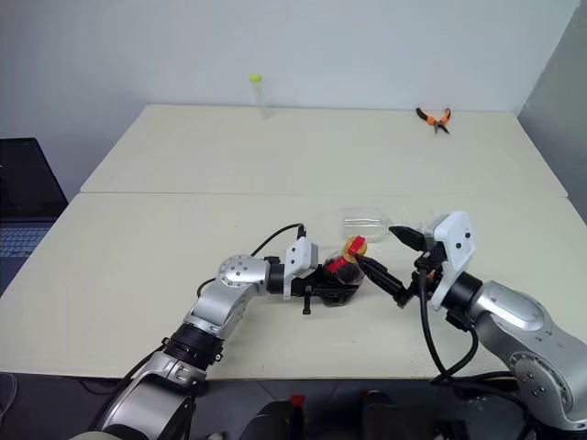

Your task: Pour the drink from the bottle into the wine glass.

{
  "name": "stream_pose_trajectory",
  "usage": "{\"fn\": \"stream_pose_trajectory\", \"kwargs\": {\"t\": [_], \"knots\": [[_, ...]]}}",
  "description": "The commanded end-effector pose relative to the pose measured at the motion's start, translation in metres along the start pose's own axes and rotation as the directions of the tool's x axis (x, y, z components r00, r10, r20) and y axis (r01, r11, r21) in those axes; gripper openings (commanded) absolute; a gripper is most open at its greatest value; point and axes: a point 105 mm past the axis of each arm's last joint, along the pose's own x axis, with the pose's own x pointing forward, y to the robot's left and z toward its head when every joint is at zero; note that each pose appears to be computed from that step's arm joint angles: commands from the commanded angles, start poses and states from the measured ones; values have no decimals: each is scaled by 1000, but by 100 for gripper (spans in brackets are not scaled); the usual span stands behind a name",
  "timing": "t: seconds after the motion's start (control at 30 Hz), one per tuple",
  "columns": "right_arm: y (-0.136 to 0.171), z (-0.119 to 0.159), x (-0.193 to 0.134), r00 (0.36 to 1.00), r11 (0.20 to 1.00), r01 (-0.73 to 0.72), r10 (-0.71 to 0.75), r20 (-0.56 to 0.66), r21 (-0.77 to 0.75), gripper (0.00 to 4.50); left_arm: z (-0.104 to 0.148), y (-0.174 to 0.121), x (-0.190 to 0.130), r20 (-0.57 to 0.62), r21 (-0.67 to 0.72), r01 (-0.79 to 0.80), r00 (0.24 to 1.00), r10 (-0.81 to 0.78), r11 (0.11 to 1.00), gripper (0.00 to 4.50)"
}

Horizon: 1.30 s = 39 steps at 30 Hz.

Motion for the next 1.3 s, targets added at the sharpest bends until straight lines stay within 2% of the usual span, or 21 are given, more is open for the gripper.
{"fn": "stream_pose_trajectory", "kwargs": {"t": [0.03, 0.2, 0.33, 0.5, 0.87, 1.0, 1.2, 1.23, 1.3], "knots": [[9, 10, -9, 999, 998, -53, 53, 10, -22, 450, 12, 1, 1, 28, 45, 4, 1000, -5, 999, 90], [19, 18, -9, 994, 994, -108, 108, 31, 9, 450, 11, 1, 2, 27, 45, 4, 1000, -5, 999, 90], [28, 25, 6, 990, 992, -125, 123, 64, 18, 450, 11, 0, 2, 28, 44, 5, 1000, -7, 999, 90], [23, 19, 21, 996, 997, -67, 65, 63, 34, 450, 11, 0, 3, 29, 45, 5, 1000, -6, 999, 90], [20, 14, 23, 996, 997, -56, 53, 70, 50, 450, 11, -1, 3, 26, 45, 7, 1000, -8, 999, 90], [21, 13, 25, 996, 997, -60, 56, 71, 53, 365, 11, -1, 3, 27, 45, 8, 1000, -10, 999, 90], [21, 14, 25, 995, 996, -61, 56, 83, 58, 146, 11, -1, 4, 29, 44, 9, 1000, -10, 999, 90], [20, 17, 25, 994, 996, -59, 52, 101, 73, 126, 11, -1, 4, 29, 44, 8, 1000, -10, 999, 90], [19, 23, 24, 989, 991, -62, 45, 143, 116, 126, 11, -1, 4, 31, 43, 8, 999, -9, 999, 90]]}}
